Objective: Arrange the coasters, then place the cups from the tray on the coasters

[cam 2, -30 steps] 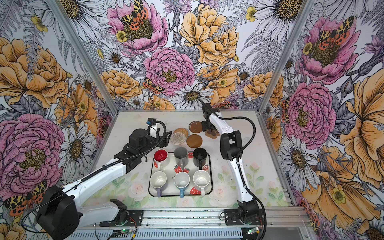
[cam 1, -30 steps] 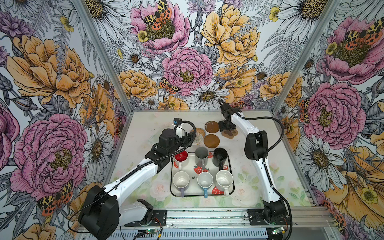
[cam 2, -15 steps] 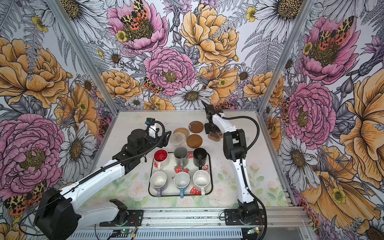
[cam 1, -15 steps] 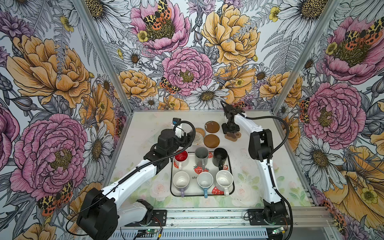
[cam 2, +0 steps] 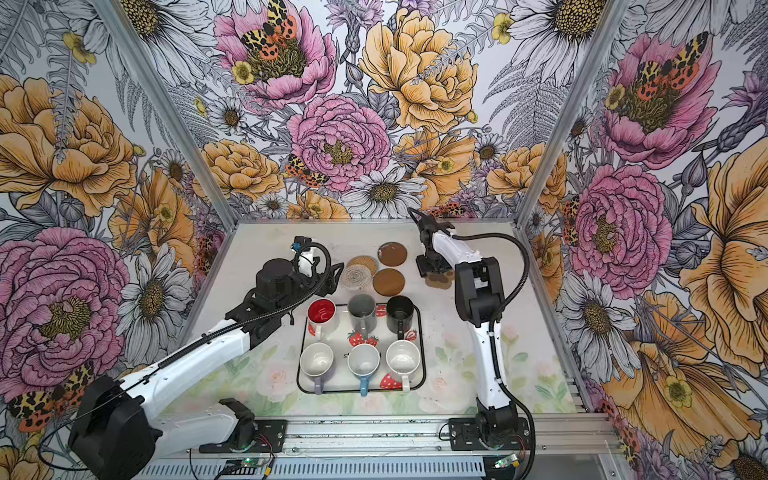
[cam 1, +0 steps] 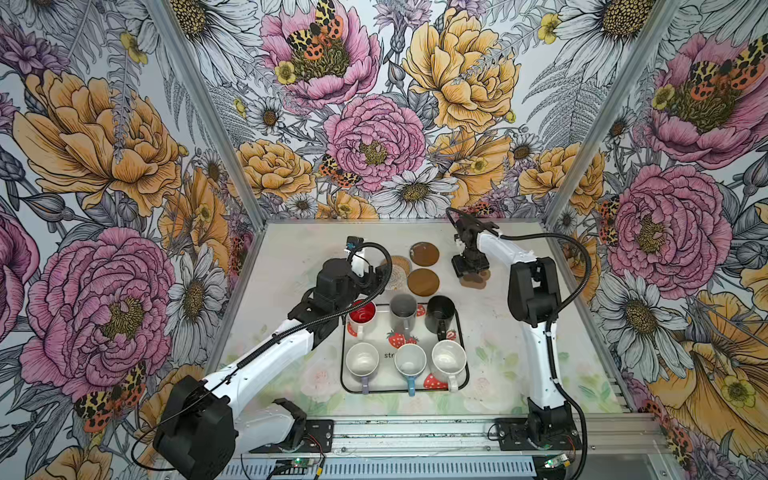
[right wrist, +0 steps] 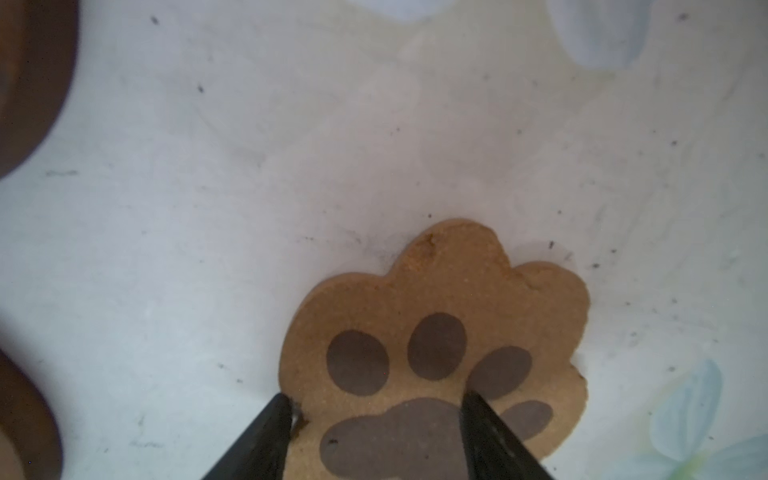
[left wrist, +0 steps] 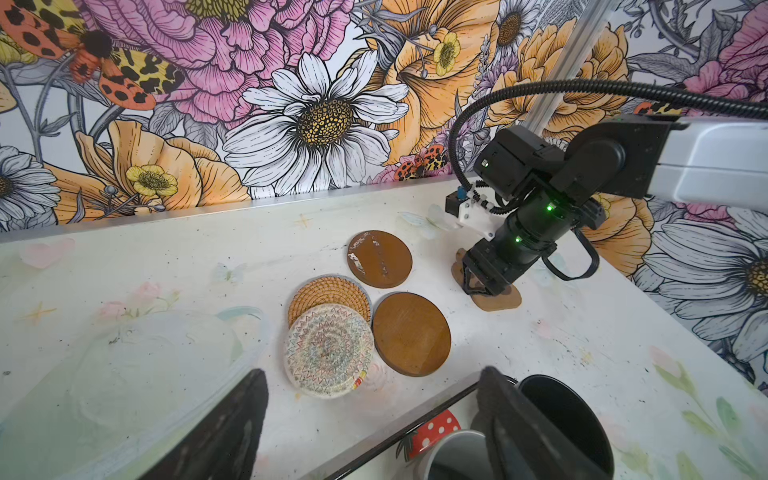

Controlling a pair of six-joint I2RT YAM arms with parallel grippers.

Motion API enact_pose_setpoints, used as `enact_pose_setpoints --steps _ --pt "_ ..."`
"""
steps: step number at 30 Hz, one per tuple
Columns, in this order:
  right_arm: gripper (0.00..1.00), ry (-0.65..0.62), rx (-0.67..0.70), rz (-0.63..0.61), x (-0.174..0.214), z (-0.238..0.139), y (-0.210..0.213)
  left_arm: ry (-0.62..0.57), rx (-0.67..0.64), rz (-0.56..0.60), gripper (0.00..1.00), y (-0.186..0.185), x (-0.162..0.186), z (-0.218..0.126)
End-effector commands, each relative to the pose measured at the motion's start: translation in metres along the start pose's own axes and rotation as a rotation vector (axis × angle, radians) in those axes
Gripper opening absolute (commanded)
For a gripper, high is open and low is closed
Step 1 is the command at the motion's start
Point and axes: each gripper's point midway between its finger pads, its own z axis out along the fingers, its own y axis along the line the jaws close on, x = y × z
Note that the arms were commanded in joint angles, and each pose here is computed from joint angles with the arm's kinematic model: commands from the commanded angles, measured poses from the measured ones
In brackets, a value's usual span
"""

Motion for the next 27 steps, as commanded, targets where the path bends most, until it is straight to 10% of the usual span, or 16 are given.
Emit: enact_pose_setpoints --steps 1,14,27 --pt "0.67 0.046 -0.002 -0.02 0.015 0.007 -0.007 -0.009 0.02 0.026 0.81 -0.005 0.0 -0.003" --pt "0.67 -0.003 -0.07 0.023 0.005 -0.008 -0.009 -0.004 0.008 0.026 0.81 -0.004 -0.002 0.002" --pt "0.67 -0.29 -0.339 0.041 -0.062 -0.118 0.053 0.166 -0.169 0.058 0.76 0.032 -0.003 0.043"
